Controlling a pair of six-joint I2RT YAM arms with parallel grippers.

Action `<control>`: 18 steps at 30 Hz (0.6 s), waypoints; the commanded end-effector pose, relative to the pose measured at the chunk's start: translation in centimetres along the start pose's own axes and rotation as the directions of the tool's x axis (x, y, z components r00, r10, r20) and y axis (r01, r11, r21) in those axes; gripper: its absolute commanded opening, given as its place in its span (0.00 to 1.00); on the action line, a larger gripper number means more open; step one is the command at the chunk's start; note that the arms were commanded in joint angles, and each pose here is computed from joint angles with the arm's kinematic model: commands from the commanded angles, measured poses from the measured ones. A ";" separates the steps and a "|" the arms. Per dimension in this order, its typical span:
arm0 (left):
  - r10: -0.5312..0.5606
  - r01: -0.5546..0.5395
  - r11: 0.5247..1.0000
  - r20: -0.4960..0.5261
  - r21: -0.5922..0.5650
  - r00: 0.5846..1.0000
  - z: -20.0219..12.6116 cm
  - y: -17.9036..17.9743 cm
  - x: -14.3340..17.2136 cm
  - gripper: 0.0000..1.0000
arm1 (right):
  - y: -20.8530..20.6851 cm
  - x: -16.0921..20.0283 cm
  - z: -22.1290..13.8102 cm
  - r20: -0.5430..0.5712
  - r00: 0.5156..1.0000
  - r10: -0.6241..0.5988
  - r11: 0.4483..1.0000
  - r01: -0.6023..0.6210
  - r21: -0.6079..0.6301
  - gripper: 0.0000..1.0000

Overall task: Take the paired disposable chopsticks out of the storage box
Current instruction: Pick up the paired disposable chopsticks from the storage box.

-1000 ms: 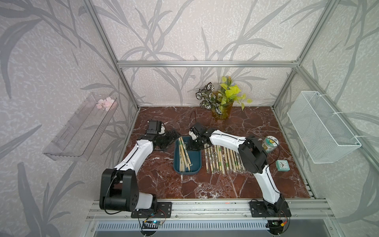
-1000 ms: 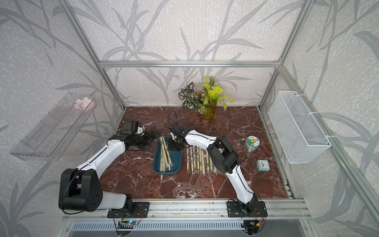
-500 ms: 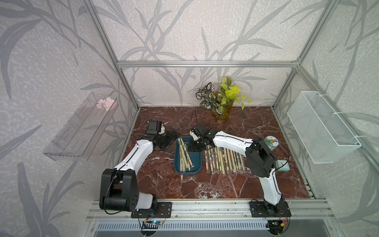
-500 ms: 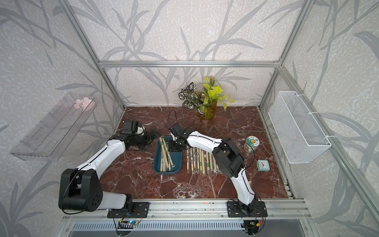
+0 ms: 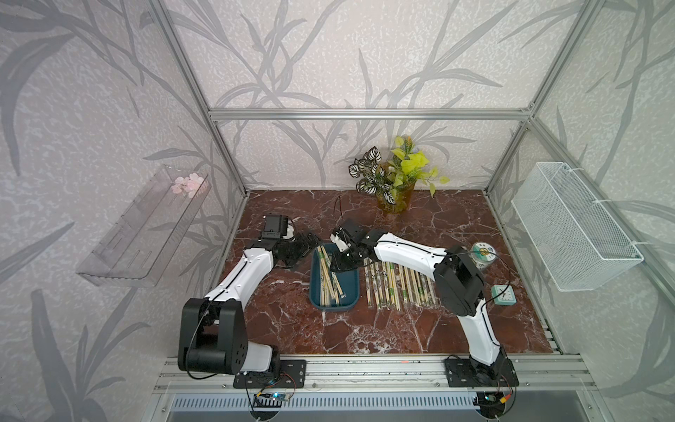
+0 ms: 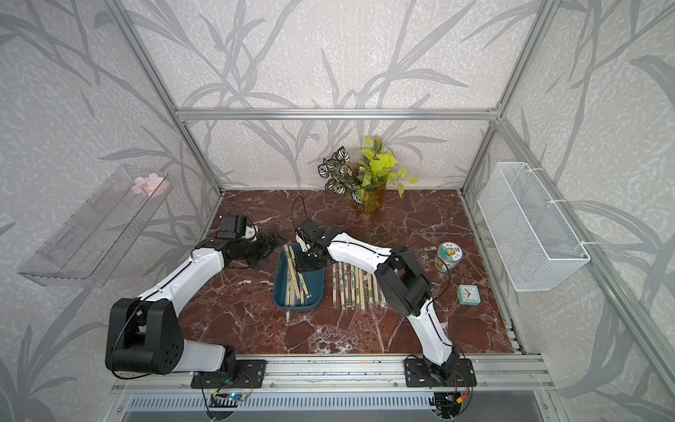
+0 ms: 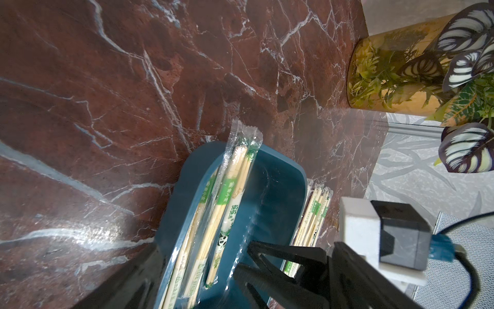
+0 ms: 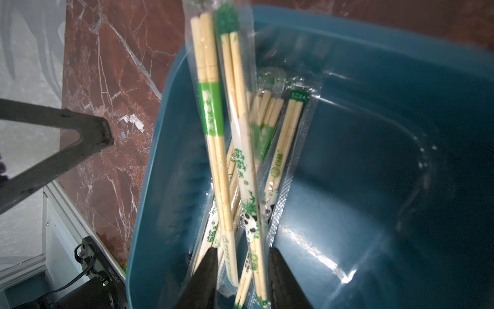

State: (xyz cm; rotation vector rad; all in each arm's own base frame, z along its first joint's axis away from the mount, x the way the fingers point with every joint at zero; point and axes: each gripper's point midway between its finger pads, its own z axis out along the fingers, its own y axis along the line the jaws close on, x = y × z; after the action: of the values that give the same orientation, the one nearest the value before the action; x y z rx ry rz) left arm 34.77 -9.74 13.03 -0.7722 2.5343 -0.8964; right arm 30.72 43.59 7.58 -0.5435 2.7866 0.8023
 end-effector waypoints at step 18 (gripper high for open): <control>-0.001 0.001 1.000 0.009 0.002 1.000 0.1 -0.2 -0.6 1.00 | -1.5 1.3 3.3 -0.094 0.996 -0.014 0.997 0.020 0.068 0.32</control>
State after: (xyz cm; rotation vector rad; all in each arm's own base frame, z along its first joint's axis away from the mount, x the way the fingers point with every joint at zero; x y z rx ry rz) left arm 34.79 -9.75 12.70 -0.7885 2.5417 -0.8963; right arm 30.33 43.84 4.24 -0.5943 2.8651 0.7250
